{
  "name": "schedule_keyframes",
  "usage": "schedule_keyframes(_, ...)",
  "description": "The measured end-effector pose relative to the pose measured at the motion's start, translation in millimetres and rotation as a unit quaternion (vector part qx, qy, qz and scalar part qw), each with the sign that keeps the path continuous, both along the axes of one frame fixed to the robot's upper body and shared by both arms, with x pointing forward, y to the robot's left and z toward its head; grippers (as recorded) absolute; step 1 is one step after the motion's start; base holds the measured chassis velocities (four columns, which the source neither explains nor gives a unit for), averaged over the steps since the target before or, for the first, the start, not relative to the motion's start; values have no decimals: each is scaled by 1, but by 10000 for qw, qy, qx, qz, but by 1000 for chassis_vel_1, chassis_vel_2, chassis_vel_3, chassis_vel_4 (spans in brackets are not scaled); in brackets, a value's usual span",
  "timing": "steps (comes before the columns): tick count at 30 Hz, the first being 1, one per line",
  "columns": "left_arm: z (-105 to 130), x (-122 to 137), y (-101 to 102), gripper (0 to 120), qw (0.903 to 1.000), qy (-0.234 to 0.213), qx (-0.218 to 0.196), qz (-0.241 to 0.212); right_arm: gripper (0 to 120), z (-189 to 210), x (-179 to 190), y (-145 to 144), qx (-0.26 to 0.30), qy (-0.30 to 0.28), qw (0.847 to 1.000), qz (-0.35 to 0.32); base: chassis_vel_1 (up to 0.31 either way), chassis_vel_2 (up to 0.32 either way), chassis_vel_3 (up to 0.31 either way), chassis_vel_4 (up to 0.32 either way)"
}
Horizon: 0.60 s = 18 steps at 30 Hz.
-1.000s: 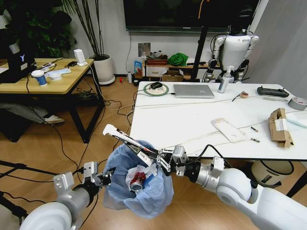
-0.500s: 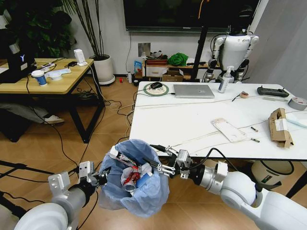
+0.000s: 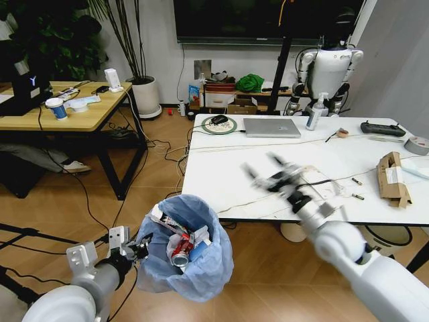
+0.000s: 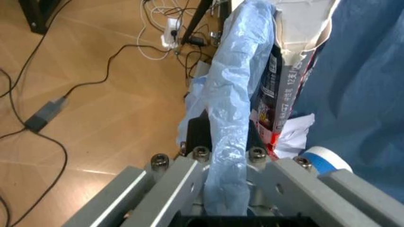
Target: Pick up the trash bin and place the trash from the table into it.
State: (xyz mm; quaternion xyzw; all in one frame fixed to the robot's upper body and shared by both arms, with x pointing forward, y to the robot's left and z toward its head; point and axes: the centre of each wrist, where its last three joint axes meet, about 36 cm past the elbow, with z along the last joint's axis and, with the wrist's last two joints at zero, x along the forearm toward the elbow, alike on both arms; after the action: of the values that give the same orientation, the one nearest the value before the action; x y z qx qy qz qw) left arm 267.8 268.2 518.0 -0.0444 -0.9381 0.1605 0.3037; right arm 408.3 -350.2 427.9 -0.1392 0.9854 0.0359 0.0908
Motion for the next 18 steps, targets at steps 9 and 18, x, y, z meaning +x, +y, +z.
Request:
schedule_keyframes(9,-11,-1,0,0,9998,-202,50,-59,100,-35,-98,-40,-65,-19,9940,-1096,0,0,0,0)
schedule_keyframes(18,-18,-10,-8,0,9998,-203,36,-82,100,-72,-178,-18,-18,227,9935,-1111,0,0,0,0)
